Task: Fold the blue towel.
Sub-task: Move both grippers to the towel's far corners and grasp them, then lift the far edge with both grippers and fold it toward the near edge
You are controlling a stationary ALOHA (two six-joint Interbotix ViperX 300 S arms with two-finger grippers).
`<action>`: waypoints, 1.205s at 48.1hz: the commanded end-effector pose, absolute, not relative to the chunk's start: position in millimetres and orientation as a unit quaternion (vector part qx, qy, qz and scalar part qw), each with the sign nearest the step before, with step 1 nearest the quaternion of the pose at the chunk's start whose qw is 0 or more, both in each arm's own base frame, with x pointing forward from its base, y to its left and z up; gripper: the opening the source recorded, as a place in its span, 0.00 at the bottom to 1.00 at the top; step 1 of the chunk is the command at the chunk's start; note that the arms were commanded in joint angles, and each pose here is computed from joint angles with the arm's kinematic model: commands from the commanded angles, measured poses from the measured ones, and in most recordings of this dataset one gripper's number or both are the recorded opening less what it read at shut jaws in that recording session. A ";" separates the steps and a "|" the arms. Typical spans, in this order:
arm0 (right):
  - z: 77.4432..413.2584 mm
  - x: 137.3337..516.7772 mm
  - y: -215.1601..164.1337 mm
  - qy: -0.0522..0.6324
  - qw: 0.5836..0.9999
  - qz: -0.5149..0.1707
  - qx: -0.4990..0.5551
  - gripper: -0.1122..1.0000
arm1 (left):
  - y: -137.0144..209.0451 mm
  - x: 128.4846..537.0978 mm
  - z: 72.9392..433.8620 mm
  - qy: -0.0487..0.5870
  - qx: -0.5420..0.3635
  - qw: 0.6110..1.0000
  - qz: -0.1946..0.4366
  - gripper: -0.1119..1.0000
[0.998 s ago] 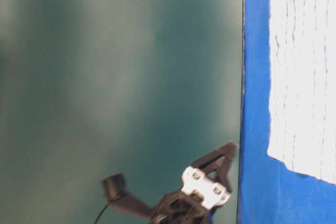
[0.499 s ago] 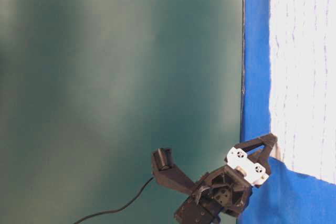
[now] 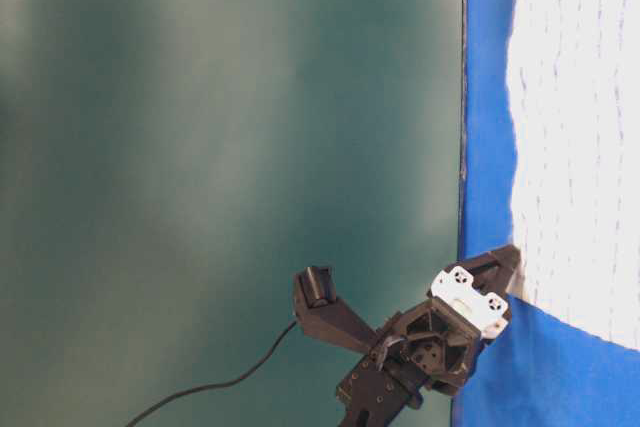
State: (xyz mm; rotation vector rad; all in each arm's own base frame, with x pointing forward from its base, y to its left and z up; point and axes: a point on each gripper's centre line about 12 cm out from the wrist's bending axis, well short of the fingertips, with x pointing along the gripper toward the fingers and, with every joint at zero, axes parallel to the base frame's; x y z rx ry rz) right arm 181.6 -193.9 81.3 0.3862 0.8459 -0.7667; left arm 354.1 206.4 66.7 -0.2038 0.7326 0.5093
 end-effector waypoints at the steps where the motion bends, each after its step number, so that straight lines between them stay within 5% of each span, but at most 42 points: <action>1: 80.4 179.6 -193.6 0.405 0.820 -0.360 0.184 0.16 | 201.9 350.3 62.4 0.371 -0.104 0.891 0.242 0.39; 9: 80.4 180.5 -191.6 0.409 0.820 -0.357 0.184 0.12 | 198.2 351.3 62.6 0.374 -0.103 0.891 0.238 0.11; 58: 125.8 190.7 -171.2 0.366 0.854 -0.335 0.158 0.12 | 173.5 369.4 123.8 0.345 -0.073 0.913 0.203 0.11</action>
